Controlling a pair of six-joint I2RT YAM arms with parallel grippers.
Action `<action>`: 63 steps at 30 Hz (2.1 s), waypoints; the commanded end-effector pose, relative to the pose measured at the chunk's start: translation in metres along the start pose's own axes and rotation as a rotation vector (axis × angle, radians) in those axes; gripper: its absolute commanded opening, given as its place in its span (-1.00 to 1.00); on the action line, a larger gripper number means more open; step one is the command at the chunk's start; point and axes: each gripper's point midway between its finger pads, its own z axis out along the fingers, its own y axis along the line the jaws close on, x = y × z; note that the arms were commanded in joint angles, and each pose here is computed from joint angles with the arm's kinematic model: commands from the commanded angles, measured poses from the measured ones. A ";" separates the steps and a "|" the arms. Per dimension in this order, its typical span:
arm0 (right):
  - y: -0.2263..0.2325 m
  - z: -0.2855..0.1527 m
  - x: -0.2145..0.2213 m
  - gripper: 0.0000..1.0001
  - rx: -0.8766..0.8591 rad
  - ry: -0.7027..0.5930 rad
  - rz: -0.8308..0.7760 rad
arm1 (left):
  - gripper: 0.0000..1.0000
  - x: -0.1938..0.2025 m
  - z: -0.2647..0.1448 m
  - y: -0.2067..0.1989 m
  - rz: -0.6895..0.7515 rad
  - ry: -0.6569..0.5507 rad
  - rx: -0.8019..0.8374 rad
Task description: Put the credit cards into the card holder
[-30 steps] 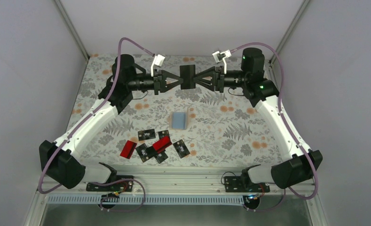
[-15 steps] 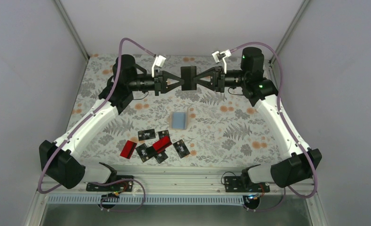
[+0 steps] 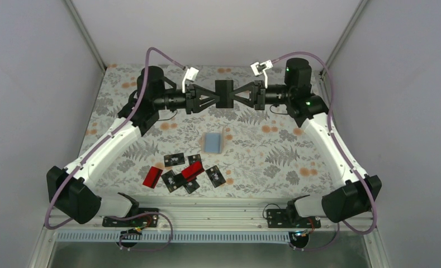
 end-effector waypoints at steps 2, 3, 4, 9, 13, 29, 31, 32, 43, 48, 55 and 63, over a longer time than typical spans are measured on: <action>-0.030 0.006 0.011 -0.92 0.139 -0.015 0.119 | -0.18 0.020 -0.015 0.050 -0.040 -0.027 -0.288; -0.037 0.008 0.013 -0.92 0.167 -0.016 0.137 | -0.13 0.026 -0.021 0.060 -0.049 -0.036 -0.350; -0.042 0.009 0.015 -0.92 0.190 -0.015 0.158 | -0.08 0.033 -0.027 0.068 -0.061 -0.042 -0.406; -0.068 0.027 0.029 -0.92 0.264 0.012 0.271 | -0.02 0.084 -0.056 0.120 -0.153 0.006 -0.676; -0.100 0.051 0.052 -0.92 0.363 0.048 0.379 | -0.03 0.120 -0.072 0.147 -0.212 0.055 -0.806; -0.196 0.102 0.163 -0.92 0.604 0.285 0.610 | -0.03 0.165 -0.098 0.171 -0.299 0.119 -0.969; -0.204 0.100 0.172 -0.92 0.625 0.308 0.612 | -0.04 0.167 -0.097 0.170 -0.302 0.121 -0.966; -0.206 0.098 0.174 -0.92 0.635 0.313 0.613 | -0.05 0.168 -0.096 0.170 -0.303 0.123 -0.964; -0.225 0.060 0.188 -0.92 0.744 0.299 0.608 | -0.08 0.178 -0.063 0.168 -0.293 0.190 -0.888; -0.229 0.045 0.194 -0.92 0.760 0.287 0.617 | -0.12 0.184 -0.038 0.169 -0.283 0.240 -0.862; -0.233 0.029 0.199 -0.92 0.770 0.275 0.632 | -0.15 0.188 -0.002 0.174 -0.278 0.296 -0.819; -0.234 0.020 0.208 -0.92 0.759 0.278 0.650 | -0.30 0.200 0.024 0.197 -0.319 0.353 -0.816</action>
